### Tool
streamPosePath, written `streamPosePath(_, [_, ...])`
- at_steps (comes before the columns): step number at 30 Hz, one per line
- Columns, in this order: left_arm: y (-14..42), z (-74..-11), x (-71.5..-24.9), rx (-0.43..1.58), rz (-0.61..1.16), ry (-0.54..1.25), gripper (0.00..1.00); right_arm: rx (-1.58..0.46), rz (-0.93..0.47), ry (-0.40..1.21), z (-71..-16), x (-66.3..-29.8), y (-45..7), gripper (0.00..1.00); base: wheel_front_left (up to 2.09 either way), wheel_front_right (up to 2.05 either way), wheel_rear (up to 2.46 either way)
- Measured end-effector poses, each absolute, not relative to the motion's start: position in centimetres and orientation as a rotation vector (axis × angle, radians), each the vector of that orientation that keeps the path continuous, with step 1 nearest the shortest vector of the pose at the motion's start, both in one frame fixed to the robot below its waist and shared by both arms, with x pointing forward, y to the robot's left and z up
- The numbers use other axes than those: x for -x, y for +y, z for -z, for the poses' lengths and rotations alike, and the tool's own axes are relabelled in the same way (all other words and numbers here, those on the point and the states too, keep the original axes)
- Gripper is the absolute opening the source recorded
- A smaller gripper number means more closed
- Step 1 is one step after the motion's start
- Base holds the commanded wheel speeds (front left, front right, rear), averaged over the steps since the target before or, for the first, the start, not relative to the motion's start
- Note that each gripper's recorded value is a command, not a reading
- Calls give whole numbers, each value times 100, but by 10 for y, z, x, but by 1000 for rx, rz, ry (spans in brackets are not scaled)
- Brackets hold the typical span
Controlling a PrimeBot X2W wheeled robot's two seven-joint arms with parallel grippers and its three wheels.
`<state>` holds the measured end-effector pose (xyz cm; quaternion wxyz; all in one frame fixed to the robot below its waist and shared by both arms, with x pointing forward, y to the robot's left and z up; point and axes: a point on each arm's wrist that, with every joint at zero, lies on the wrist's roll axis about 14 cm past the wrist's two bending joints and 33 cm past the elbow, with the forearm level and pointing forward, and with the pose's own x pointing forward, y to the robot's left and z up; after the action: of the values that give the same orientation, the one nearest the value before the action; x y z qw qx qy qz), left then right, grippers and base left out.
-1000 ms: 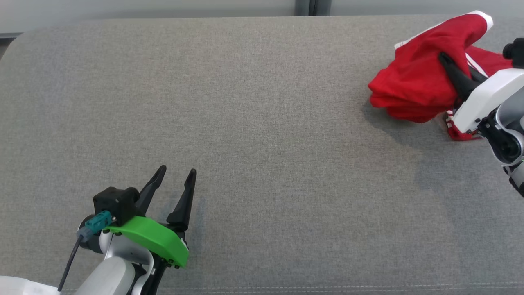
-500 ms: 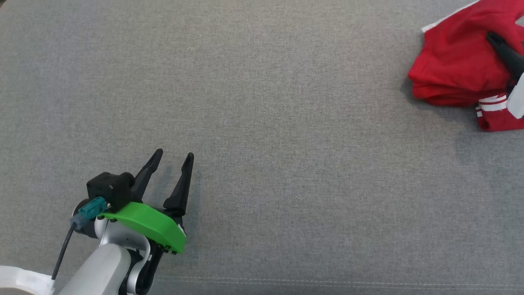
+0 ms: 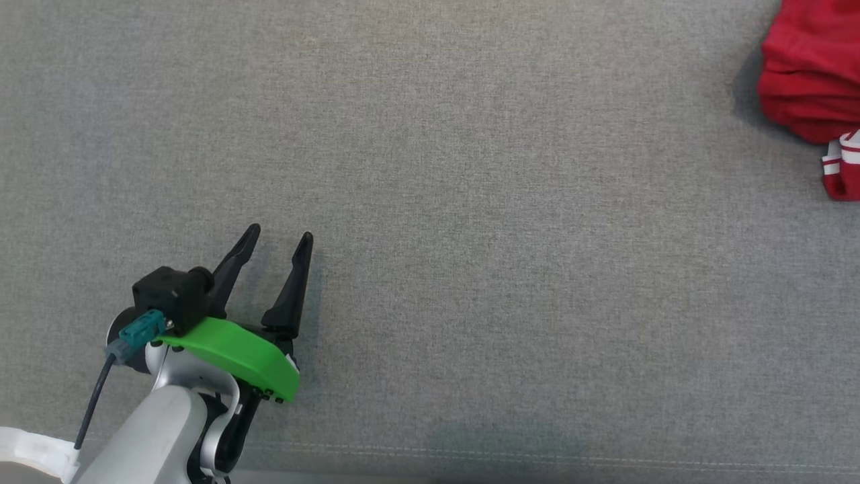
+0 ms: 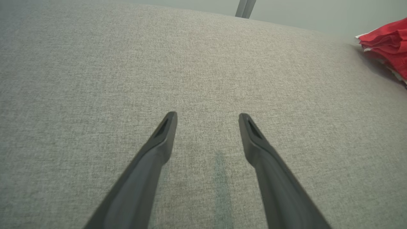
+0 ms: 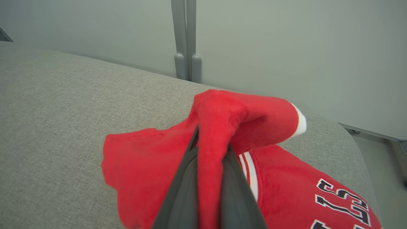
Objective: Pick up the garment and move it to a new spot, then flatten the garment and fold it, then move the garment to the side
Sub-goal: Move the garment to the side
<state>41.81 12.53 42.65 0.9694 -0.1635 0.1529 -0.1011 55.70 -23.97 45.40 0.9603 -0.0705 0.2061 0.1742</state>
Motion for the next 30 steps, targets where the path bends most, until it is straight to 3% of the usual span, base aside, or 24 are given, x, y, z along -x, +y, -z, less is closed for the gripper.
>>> streamPosePath(15, [135, -411, -425, 313, 180, 341, 100, 137, -237, 456, -425, -551, -296, 0, 0, 0, 0])
streamPosePath(23, [129, -407, -429, 307, 200, 348, 100, 148, -135, 521, -395, -529, -331, 0, 0, 0, 0])
streamPosePath(25, [128, -409, -432, 304, 205, 341, 100, 140, -118, 519, -391, -527, -331, 43, 0, 0, 0])
streamPosePath(26, [128, -409, -432, 303, 206, 340, 100, 136, -109, 526, -388, -526, -332, 100, 0, 0, 0])
streamPosePath(30, [123, -409, -430, 304, 217, 346, 100, 138, -57, 564, -375, -514, -340, 100, 0, 0, 0])
